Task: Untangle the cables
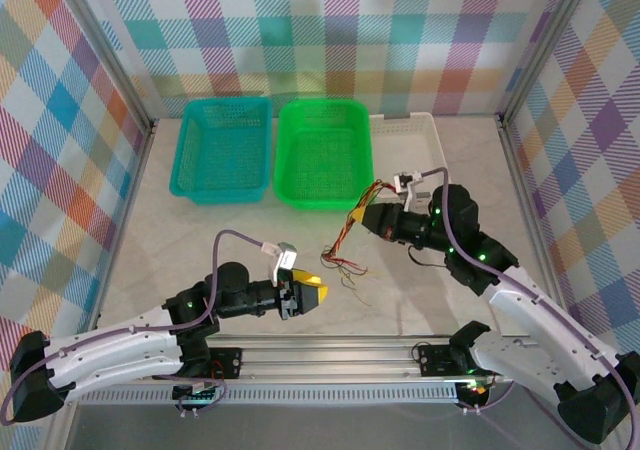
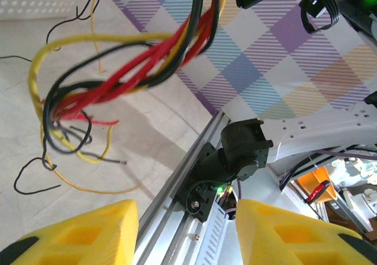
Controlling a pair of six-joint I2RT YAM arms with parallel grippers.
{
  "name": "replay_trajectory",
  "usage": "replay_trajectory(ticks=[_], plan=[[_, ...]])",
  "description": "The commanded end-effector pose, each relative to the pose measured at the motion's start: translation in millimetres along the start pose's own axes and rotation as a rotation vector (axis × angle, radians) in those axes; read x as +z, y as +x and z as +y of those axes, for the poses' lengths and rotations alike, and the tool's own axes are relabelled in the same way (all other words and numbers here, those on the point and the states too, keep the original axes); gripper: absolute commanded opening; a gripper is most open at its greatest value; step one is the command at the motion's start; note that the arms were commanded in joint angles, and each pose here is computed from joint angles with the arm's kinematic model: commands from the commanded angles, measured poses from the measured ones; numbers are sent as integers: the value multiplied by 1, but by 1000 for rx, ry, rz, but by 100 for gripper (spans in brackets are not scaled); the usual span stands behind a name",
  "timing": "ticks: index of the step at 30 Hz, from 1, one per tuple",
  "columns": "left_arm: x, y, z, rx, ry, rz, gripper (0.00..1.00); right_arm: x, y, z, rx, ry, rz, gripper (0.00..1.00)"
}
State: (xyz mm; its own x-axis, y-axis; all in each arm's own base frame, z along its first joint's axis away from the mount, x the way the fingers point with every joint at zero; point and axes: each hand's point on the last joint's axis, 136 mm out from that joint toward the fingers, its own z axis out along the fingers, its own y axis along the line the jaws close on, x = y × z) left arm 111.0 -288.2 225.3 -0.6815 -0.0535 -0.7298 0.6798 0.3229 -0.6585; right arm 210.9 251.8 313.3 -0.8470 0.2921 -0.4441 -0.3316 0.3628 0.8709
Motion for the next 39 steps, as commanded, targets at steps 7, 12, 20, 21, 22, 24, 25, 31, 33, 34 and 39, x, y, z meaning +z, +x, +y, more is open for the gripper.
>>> replay_trajectory(ticks=[7, 12, 20, 21, 22, 24, 25, 31, 33, 34, 39], plan=[[21, 11, 3, 58, 7, 57, 57, -8, -24, 42, 87, -111, -56, 0], [24, 6, 11, 58, -44, 41, 70, -11, -27, 43, 106, -102, -76, 0], [25, -5, 30, 17, -156, -20, 87, -12, -25, 44, 122, -123, -73, 0], [25, -5, 35, 13, -178, -29, 87, -12, -25, 44, 123, -124, -74, 0], [23, -6, 39, 5, -201, -40, 87, -12, -25, 45, 123, -127, -71, 0], [20, -10, 46, -11, -237, -72, 87, -12, -24, 48, 118, -142, -65, 0], [19, -11, 48, -19, -247, -86, 87, -13, -24, 49, 117, -147, -65, 0], [19, -21, 50, -74, -248, -156, 79, -13, -22, 50, 119, -162, -60, 0], [23, -23, 47, -84, -234, -156, 75, -11, -22, 50, 119, -168, -55, 0], [25, -24, 45, -86, -227, -153, 73, -11, -21, 50, 120, -169, -54, 0], [32, -25, 42, -102, -208, -148, 61, -10, -20, 50, 119, -182, -53, 0]])
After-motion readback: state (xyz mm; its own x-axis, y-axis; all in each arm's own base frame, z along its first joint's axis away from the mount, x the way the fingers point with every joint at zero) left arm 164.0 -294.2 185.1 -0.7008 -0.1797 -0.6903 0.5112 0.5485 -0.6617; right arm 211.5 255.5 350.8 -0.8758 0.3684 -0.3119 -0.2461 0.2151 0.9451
